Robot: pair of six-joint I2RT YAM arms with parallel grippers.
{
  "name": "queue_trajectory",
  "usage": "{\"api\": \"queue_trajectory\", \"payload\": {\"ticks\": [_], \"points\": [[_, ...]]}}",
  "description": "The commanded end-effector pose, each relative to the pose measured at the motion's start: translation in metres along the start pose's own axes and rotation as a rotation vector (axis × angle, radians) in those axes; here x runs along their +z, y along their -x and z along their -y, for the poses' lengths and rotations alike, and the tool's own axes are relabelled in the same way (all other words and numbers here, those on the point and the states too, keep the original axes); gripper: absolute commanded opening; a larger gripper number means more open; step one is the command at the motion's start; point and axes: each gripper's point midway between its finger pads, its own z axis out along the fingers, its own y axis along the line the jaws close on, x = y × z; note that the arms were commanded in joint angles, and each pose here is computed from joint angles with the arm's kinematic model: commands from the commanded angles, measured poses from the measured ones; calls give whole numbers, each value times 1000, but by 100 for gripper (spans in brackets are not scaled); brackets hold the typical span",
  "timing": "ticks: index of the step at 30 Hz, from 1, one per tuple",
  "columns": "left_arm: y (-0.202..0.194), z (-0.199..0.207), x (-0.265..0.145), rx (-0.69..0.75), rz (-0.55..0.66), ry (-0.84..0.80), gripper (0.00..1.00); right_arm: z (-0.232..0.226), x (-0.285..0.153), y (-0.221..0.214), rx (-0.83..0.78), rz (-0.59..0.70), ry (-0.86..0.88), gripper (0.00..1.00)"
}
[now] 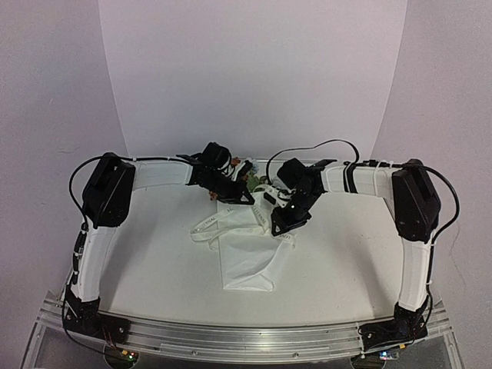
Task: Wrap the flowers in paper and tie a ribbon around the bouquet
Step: Cross the ribbon over the folded bouquet.
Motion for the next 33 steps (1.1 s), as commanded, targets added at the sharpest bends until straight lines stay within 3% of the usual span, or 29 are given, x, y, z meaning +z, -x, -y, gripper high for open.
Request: {"api": "queue_trajectory", "payload": {"ticks": [1, 9, 17, 21, 29, 33], "points": [[18, 12, -5, 32, 32, -30, 0, 3, 3, -3, -5, -4, -5, 37], [17, 12, -4, 31, 27, -33, 0, 13, 6, -1, -25, -4, -61, 55], [14, 10, -2, 25, 19, -32, 0, 9, 7, 1, -19, -4, -36, 50], [14, 10, -2, 23, 20, -35, 0, 8, 7, -3, -15, -11, -28, 42], [7, 11, 0, 20, -2, -48, 0, 8, 1, -4, -9, -5, -36, 1], [1, 11, -1, 20, -22, -55, 1, 8, -5, -1, -10, 13, -42, 0]]}}
